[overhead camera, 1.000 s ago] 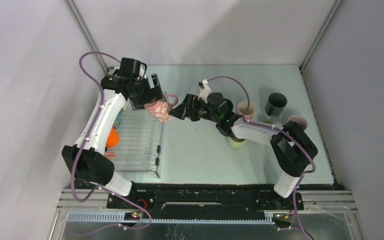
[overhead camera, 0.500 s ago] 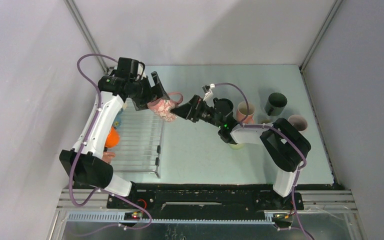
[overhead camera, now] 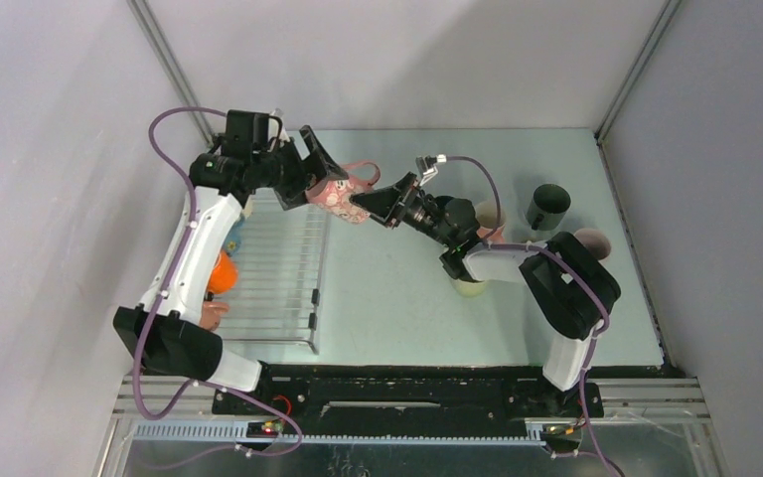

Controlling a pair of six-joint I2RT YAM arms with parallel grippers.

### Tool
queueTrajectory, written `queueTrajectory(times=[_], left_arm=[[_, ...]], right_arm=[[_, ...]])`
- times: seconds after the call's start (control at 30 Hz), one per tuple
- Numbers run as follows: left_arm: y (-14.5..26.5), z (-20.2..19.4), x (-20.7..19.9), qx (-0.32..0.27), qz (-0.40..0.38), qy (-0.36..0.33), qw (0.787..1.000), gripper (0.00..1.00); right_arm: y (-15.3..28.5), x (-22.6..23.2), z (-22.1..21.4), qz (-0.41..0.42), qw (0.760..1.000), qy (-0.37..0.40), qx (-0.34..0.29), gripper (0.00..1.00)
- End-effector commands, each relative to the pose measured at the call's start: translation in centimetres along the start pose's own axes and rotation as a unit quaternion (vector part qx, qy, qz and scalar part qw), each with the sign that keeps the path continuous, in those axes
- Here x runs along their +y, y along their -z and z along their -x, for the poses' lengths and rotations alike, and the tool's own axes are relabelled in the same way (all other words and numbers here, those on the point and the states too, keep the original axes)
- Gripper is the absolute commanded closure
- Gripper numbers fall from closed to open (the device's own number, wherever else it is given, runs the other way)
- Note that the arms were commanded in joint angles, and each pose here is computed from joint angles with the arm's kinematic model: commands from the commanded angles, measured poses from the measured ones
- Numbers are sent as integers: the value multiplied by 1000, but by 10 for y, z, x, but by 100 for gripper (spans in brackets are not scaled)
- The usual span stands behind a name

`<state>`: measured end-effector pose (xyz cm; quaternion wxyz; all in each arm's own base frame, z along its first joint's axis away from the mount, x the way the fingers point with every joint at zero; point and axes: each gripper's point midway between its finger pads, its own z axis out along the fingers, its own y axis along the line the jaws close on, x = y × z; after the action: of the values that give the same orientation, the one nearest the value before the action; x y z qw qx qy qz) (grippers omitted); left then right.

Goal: Unload the cups from the dish rack
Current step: Place the cup at the center of the board.

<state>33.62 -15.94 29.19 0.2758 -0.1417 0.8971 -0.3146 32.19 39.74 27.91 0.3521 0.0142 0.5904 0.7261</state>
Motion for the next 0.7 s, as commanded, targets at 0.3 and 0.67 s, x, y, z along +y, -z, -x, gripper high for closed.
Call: queueTrajectory(times=[0.3, 0.67], left_arm=[[25, 1, -75, -14, -194, 29, 981, 100], [10, -15, -86, 8, -224, 39, 974, 100]], right_arm=[[13, 85, 21, 106, 994, 25, -4, 29], [28, 104, 33, 103, 994, 47, -7, 81]])
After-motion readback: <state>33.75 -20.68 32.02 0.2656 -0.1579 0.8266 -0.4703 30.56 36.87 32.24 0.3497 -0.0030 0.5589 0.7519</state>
